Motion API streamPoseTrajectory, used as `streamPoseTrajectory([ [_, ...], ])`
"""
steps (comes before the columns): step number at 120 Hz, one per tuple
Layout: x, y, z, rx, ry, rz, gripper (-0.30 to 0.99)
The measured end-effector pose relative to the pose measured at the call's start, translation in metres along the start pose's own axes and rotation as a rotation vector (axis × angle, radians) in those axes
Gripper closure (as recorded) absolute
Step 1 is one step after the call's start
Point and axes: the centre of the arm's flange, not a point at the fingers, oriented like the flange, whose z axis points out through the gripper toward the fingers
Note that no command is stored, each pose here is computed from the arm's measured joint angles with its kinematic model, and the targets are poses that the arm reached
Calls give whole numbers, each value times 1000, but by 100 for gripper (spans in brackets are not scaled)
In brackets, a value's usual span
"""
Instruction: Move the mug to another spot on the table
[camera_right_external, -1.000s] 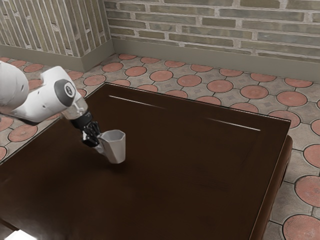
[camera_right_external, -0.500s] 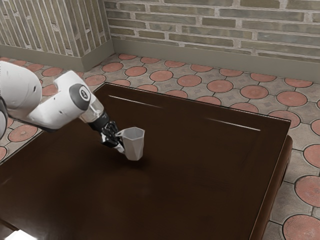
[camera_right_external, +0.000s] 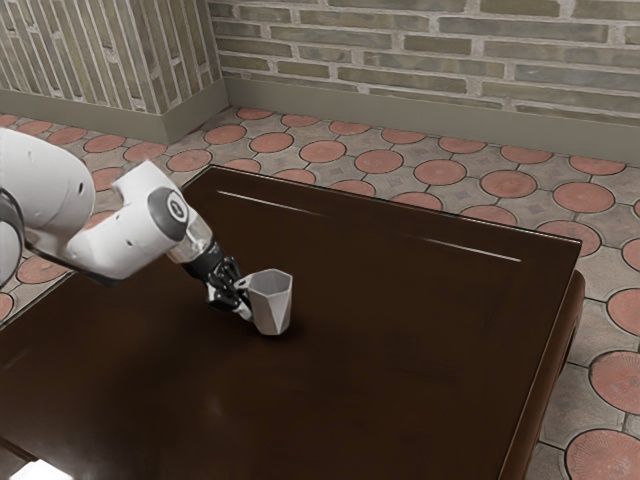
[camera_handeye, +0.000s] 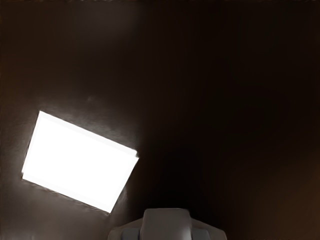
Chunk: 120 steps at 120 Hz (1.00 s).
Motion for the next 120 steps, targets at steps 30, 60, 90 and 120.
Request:
streamPoseTrajectory([
  [30,21,10,-14,-47,65,59,20],
  [60,12,24,-94,-84,248,308,6],
  [90,-70,4,-197,30,383,901,2],
  [120,-209,-58,-278,154,426,1396,1],
])
